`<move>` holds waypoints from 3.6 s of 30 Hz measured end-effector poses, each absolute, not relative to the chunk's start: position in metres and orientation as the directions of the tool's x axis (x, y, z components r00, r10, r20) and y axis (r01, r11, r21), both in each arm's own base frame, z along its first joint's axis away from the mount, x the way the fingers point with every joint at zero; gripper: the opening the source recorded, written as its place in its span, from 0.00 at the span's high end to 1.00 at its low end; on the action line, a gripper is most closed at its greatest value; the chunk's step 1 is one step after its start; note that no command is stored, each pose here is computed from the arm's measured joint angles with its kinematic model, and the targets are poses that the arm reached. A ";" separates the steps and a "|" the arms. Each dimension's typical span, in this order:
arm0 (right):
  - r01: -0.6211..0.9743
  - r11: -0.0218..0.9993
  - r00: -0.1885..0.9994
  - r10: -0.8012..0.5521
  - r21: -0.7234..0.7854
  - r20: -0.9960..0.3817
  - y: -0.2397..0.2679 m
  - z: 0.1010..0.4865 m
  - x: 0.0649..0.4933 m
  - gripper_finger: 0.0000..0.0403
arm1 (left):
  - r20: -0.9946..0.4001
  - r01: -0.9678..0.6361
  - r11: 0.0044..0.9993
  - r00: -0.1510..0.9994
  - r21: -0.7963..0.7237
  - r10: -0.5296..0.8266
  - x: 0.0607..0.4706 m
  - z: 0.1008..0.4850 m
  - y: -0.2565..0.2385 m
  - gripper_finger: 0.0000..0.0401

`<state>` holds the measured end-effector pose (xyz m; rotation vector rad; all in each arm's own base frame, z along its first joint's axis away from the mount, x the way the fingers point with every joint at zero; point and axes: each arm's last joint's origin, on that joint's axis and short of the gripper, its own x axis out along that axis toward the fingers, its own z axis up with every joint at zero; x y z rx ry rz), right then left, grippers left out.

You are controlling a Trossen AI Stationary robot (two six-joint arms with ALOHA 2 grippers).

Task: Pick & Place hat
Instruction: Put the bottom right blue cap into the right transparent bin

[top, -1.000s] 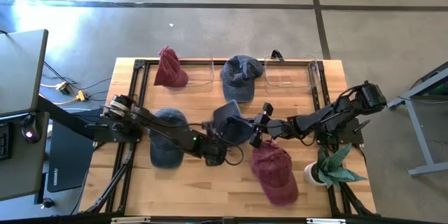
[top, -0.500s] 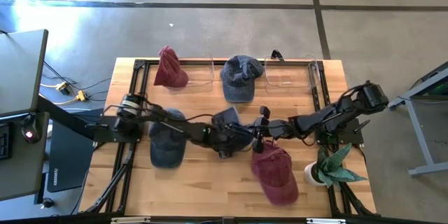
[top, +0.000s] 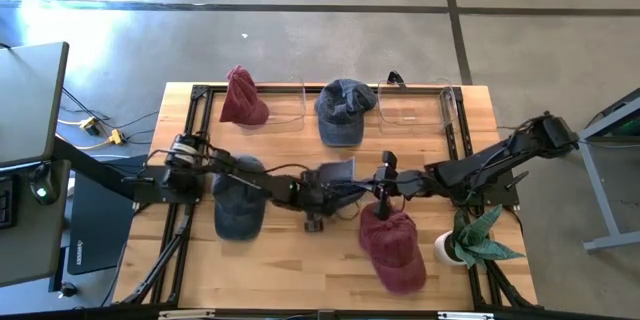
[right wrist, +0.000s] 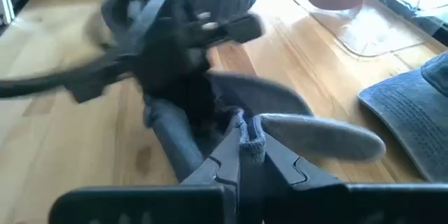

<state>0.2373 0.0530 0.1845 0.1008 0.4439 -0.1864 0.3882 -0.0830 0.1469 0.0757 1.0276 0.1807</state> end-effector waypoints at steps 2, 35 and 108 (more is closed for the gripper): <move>0.197 0.979 0.886 -0.152 0.059 -0.438 0.053 0.184 0.238 0.96 | -0.827 -0.096 0.986 0.537 0.135 0.165 0.388 0.156 -0.091 1.00; -0.084 0.982 0.888 -0.003 -0.169 -0.459 0.095 0.190 0.228 0.52 | -0.655 -0.188 0.786 0.460 0.589 0.600 0.350 0.183 -0.114 1.00; 0.946 0.308 0.143 -0.672 -0.098 -0.726 -0.132 0.373 0.098 0.91 | -0.629 -0.211 0.912 0.668 0.351 0.397 0.296 0.141 -0.165 1.00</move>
